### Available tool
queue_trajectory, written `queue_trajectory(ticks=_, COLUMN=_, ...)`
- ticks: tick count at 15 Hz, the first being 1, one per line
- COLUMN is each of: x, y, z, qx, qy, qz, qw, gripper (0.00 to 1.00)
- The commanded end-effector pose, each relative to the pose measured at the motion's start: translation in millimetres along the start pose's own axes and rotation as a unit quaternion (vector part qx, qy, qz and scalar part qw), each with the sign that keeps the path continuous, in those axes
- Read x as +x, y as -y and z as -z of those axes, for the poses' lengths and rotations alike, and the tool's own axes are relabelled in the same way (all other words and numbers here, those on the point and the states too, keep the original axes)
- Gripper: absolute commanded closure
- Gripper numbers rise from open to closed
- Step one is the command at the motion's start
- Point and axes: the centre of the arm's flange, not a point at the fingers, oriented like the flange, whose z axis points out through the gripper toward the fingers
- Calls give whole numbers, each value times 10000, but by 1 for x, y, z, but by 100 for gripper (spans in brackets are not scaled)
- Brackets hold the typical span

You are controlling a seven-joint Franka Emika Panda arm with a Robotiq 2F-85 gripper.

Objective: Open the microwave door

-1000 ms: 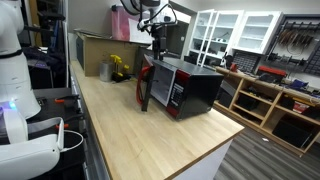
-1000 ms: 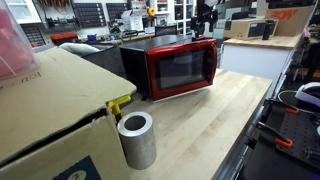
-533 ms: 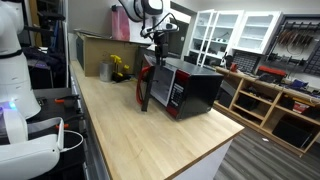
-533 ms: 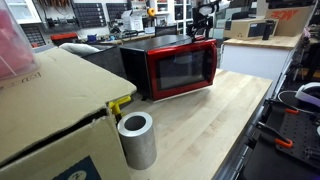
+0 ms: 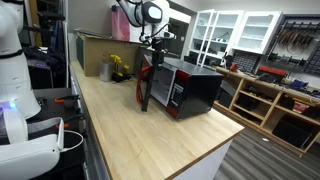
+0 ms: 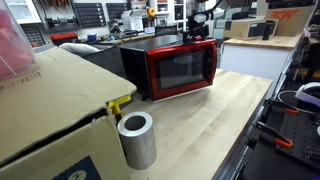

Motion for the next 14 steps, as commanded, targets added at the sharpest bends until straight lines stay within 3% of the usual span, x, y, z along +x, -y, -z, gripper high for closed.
queue_trajectory(ticks=1, x=-9, y=22, z=14, qx=252, qy=191, qz=-259, qw=9992, gripper=0)
queue_trajectory(ticks=7, x=-33, y=43, z=12, qx=338, qy=722, qz=-245, qw=9965, gripper=0)
queue_trajectory(ticks=14, x=-50, y=60, z=18, qx=228, qy=1107, qz=-1238, qw=9859, gripper=0)
